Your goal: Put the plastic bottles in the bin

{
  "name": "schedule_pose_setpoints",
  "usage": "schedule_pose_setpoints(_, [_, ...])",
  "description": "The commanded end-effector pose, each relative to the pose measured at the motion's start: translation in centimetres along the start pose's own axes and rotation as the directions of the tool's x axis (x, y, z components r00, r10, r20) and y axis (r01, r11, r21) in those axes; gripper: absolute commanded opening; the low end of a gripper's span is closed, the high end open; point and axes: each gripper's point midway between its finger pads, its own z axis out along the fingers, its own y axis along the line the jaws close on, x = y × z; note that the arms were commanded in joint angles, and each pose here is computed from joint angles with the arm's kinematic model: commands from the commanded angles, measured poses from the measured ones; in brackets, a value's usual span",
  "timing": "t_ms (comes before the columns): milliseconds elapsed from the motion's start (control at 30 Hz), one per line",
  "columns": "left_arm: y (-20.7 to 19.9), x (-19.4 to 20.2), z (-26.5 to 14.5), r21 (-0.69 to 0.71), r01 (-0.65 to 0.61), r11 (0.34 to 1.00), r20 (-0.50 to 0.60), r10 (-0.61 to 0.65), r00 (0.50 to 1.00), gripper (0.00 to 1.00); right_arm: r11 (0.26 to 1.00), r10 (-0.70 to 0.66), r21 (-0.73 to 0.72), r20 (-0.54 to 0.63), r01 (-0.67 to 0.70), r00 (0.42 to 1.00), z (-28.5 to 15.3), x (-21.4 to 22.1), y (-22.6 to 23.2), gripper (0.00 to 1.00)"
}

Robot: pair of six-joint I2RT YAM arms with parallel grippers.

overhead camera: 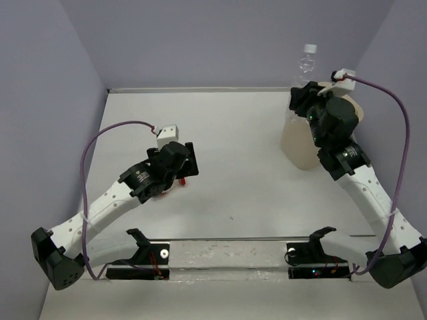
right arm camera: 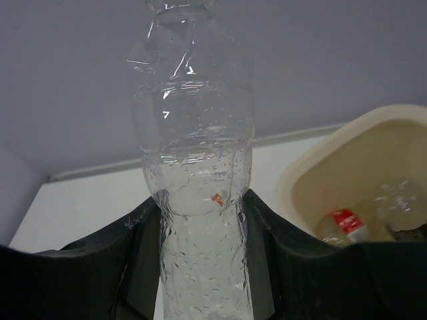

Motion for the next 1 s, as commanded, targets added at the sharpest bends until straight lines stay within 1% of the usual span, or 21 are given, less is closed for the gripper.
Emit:
schedule_pose_setpoints(0, [-0.4, 0.3, -0.3, 0.023, -0.225, 0.974, -0.104, 0.226, 0.969, 0.99, 0.954, -0.134, 0.279, 0.061, 0.112, 0.989, 0.7, -4.3, -8.5, 0.17])
schedule_pose_setpoints(33, [-0.7, 0.7, -0.3, 0.038, -0.265, 0.964, -0.15, 0.267, 0.952, 0.99, 0.952, -0.134, 0.287, 0.072, 0.109, 0.988, 1.0, -5.1, -9.1, 0.17])
schedule_pose_setpoints(67, [-0.8, 1.0, -0.3, 0.04, -0.28, 0.959, -0.168, 0.282, 0.945, 0.99, 0.947, -0.136, 0.304, 0.08, 0.106, 0.987, 1.4, -5.4, -10.1, 0.17])
schedule_pose_setpoints(133, [-0.4, 1.3, 0.0, 0.021, -0.323, 0.946, -0.203, 0.321, 0.925, 0.99, 0.919, -0.157, 0.375, 0.059, 0.124, 0.986, 3.1, -4.9, -13.8, 0.17])
schedule_pose_setpoints(167, [-0.5, 1.5, 0.3, 0.019, -0.332, 0.943, -0.211, 0.328, 0.921, 0.99, 0.918, -0.157, 0.376, 0.059, 0.124, 0.986, 3.1, -4.9, -13.8, 0.17])
schedule_pose_setpoints(200, [-0.1, 2.1, 0.7, 0.0, -0.355, 0.935, -0.241, 0.345, 0.907, 0.99, 0.901, -0.17, 0.412, 0.045, 0.137, 0.984, 3.7, -4.4, -15.7, 0.17])
schedule_pose_setpoints(267, [0.8, 2.9, 1.2, -0.031, -0.391, 0.92, -0.277, 0.368, 0.888, 0.99, 0.894, -0.176, 0.424, 0.038, 0.144, 0.984, 4.2, -4.1, -17.1, 0.17])
schedule_pose_setpoints(300, [1.6, 3.8, 1.8, -0.061, -0.424, 0.904, -0.312, 0.386, 0.868, 0.99, 0.901, -0.177, 0.408, 0.027, 0.15, 0.984, 4.4, -3.6, -17.8, 0.17])
schedule_pose_setpoints(333, [2.1, 4.3, 2.1, -0.077, -0.439, 0.895, -0.327, 0.394, 0.859, 0.99, 0.912, -0.187, 0.38, 0.044, 0.157, 0.981, 4.6, -4.0, -17.5, 0.17])
schedule_pose_setpoints(367, [2.6, 4.7, 2.4, -0.093, -0.455, 0.885, -0.342, 0.401, 0.85, 0.99, 0.919, -0.217, 0.344, 0.036, 0.192, 0.975, 4.8, -3.9, -17.0, 0.17])
schedule_pose_setpoints(400, [3.2, 5.3, 2.7, -0.112, -0.481, 0.869, -0.373, 0.412, 0.831, 0.99, 0.931, -0.236, 0.293, 0.029, 0.217, 0.971, 4.8, -3.7, -16.2, 0.2])
schedule_pose_setpoints(467, [3.8, 5.5, 2.9, -0.132, -0.509, 0.851, -0.388, 0.428, 0.816, 0.99, 0.937, -0.255, 0.252, 0.02, 0.242, 0.967, 4.7, -3.4, -15.6, 0.29])
schedule_pose_setpoints(500, [3.8, 5.6, 3.0, -0.131, -0.511, 0.849, -0.394, 0.429, 0.813, 0.99, 0.939, -0.257, 0.24, 0.013, 0.247, 0.966, 4.7, -3.2, -15.4, 0.39])
schedule_pose_setpoints(533, [3.6, 5.6, 3.1, -0.124, -0.514, 0.849, -0.396, 0.433, 0.81, 0.99, 0.94, -0.25, 0.24, -0.002, 0.243, 0.968, 4.5, -2.6, -15.5, 0.65])
schedule_pose_setpoints(567, [3.5, 5.6, 3.1, -0.122, -0.517, 0.847, -0.397, 0.435, 0.808, 0.99, 0.941, -0.244, 0.243, -0.003, 0.237, 0.97, 4.1, -2.6, -15.5, 0.76])
schedule_pose_setpoints(633, [3.5, 5.6, 3.3, -0.125, -0.516, 0.847, -0.397, 0.434, 0.809, 0.99, 0.943, -0.213, 0.251, -0.048, 0.218, 0.976, 3.1, -1.6, -15.7, 0.92])
schedule_pose_setpoints(700, [3.7, 6.2, 3.5, -0.118, -0.528, 0.841, -0.416, 0.44, 0.795, 0.99, 0.954, -0.178, 0.235, -0.043, 0.184, 0.983, 2.5, -1.7, -15.0, 0.94])
schedule_pose_setpoints(767, [4.1, 7.0, 4.1, -0.131, -0.544, 0.829, -0.448, 0.44, 0.779, 0.99, 0.971, -0.149, 0.185, -0.034, 0.152, 0.988, 1.9, -1.9, -13.8, 0.94])
schedule_pose_setpoints(800, [4.4, 7.3, 4.4, -0.147, -0.555, 0.819, -0.46, 0.44, 0.771, 0.99, 0.983, -0.126, 0.135, -0.009, 0.126, 0.992, 1.1, -2.6, -12.5, 0.94])
schedule_pose_setpoints(900, [4.7, 7.2, 5.2, -0.182, -0.544, 0.819, -0.446, 0.424, 0.788, 0.99, 0.998, -0.061, 0.007, -0.003, 0.061, 0.998, -0.4, -2.6, -9.7, 0.94])
schedule_pose_setpoints(967, [5.1, 7.5, 5.7, -0.207, -0.546, 0.812, -0.467, 0.409, 0.784, 0.99, 0.998, -0.026, -0.059, 0.001, 0.026, 1.0, -1.3, -2.5, -8.0, 0.94])
